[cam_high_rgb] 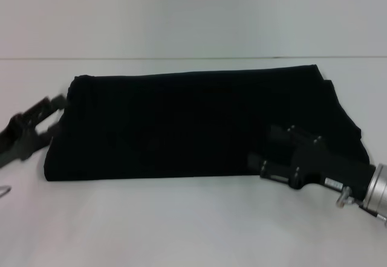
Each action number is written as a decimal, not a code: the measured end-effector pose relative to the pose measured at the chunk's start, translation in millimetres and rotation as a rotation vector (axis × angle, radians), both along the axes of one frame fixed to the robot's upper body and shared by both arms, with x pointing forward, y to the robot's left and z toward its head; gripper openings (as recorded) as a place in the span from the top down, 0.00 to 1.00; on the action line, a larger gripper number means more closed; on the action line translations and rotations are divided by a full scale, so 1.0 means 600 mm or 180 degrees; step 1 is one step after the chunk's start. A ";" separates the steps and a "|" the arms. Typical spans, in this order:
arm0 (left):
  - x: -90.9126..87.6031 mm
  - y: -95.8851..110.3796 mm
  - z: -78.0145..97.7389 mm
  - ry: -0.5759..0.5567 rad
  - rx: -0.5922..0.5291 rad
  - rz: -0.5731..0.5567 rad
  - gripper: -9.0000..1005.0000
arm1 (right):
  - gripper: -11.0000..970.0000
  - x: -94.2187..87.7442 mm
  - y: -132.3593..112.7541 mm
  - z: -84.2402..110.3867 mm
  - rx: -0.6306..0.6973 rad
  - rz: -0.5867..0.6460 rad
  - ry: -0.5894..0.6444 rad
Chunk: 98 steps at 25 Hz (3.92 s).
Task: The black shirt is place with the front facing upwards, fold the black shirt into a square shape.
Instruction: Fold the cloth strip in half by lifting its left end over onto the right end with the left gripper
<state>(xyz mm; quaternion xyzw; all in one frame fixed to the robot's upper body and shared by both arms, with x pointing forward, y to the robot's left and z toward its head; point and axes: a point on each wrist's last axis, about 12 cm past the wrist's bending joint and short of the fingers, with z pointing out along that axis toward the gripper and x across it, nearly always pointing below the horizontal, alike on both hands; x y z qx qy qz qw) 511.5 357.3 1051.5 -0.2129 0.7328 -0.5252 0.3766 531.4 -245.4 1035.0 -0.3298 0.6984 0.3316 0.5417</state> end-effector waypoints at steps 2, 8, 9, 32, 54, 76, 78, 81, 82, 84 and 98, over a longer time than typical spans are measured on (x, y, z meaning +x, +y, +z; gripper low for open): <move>-0.024 0.012 -0.009 0.0236 -0.0054 -0.0034 0.16 | 0.19 -0.003 0.006 -0.004 -0.0136 0.0157 -0.0006; -0.056 0.031 -0.018 0.0596 0.0076 -0.0098 0.07 | 0.10 0.001 0.011 -0.009 -0.0371 0.0280 -0.0022; -0.056 0.033 -0.018 0.0630 0.0081 -0.0097 0.07 | 0.10 0.001 0.011 -0.010 -0.0391 0.0288 -0.0032; -0.016 0.044 -0.023 0.1359 0.0067 0.0164 0.07 | 0.09 0.004 0.015 -0.008 -0.0432 0.0329 -0.0087; 0.011 0.028 -0.026 0.1396 0.0090 0.0203 0.12 | 0.09 0.004 0.020 -0.007 -0.0405 0.0369 -0.0080; 0.058 -0.011 -0.011 0.1130 0.0375 -0.0040 0.17 | 0.09 -0.004 0.018 -0.007 -0.0323 0.0391 -0.0046; 0.056 -0.010 -0.013 0.1136 0.0375 -0.0022 0.31 | 0.09 -0.004 0.018 -0.007 -0.0319 0.0392 -0.0047; 0.054 -0.009 -0.015 0.1144 0.0371 -0.0011 0.42 | 0.09 -0.005 0.018 -0.007 -0.0314 0.0395 -0.0048; 0.054 -0.009 -0.015 0.1145 0.0370 -0.0009 0.44 | 0.09 -0.005 0.018 -0.007 -0.0314 0.0394 -0.0047; 0.053 -0.009 -0.015 0.1148 0.0369 -0.0004 0.49 | 0.09 -0.005 0.018 -0.007 -0.0313 0.0394 -0.0048; 0.053 -0.003 -0.017 0.1131 0.0393 0.0100 0.90 | 0.09 -0.003 0.017 -0.005 -0.0301 0.0368 -0.0058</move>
